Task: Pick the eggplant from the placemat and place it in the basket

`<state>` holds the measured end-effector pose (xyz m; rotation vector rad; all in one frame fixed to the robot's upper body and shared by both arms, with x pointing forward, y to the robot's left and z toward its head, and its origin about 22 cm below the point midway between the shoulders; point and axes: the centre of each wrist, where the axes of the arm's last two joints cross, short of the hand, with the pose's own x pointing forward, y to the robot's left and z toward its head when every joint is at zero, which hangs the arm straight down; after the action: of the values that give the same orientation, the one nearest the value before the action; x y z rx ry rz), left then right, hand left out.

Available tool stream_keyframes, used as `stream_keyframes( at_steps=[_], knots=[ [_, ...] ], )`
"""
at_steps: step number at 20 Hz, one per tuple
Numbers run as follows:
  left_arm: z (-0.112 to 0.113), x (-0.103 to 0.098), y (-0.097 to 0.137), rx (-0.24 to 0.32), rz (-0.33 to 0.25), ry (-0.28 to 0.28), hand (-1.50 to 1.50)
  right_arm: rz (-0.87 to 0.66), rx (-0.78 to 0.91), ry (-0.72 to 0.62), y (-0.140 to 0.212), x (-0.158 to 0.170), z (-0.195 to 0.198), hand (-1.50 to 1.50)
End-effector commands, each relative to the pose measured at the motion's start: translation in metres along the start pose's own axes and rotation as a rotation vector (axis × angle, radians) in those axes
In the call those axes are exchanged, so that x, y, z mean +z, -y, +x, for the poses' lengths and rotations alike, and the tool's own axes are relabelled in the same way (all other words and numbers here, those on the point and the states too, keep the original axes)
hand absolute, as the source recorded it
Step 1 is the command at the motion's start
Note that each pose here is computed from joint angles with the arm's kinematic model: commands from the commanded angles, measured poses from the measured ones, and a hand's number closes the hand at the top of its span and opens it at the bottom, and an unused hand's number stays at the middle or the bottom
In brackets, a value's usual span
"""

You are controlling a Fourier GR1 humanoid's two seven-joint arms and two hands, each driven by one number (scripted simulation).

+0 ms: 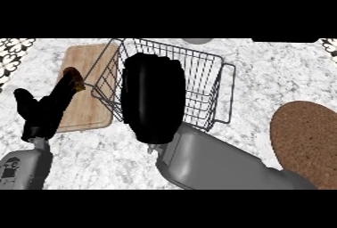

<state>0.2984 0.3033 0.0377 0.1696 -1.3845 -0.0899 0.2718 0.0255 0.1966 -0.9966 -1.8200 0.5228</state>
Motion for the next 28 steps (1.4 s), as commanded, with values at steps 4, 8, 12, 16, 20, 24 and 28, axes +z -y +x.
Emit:
stream_keyframes(
  at_steps=[4,8,12,16,20,24,28],
  knots=[
    [0.005,-0.006,0.003,0.002,0.006,-0.003,0.0,-0.074,-0.096,-0.307,-0.016,-0.016,-0.029,-1.5],
    [-0.004,0.002,-0.011,-0.017,0.013,0.01,0.0,-0.061,-0.113,-0.262,-0.026,-0.012,-0.032,-1.5],
    [-0.002,0.003,-0.018,-0.016,0.004,-0.01,0.0,-0.084,-0.198,-0.204,-0.005,-0.023,-0.016,-1.5],
    [-0.01,0.008,-0.026,-0.003,0.022,-0.021,0.0,-0.207,-0.335,-0.31,-0.001,-0.028,-0.044,-1.5],
    [-0.007,0.002,-0.011,0.011,0.047,-0.009,0.0,-0.323,-0.478,-0.397,0.031,-0.037,-0.066,-1.5],
    [-0.008,0.009,-0.021,-0.001,0.054,-0.001,0.0,-0.368,-0.544,-0.437,0.062,-0.026,-0.095,-1.5],
    [-0.003,0.014,-0.037,0.01,0.065,-0.018,0.0,-0.307,-0.56,-0.439,0.105,0.015,-0.133,-1.5]
  ],
)
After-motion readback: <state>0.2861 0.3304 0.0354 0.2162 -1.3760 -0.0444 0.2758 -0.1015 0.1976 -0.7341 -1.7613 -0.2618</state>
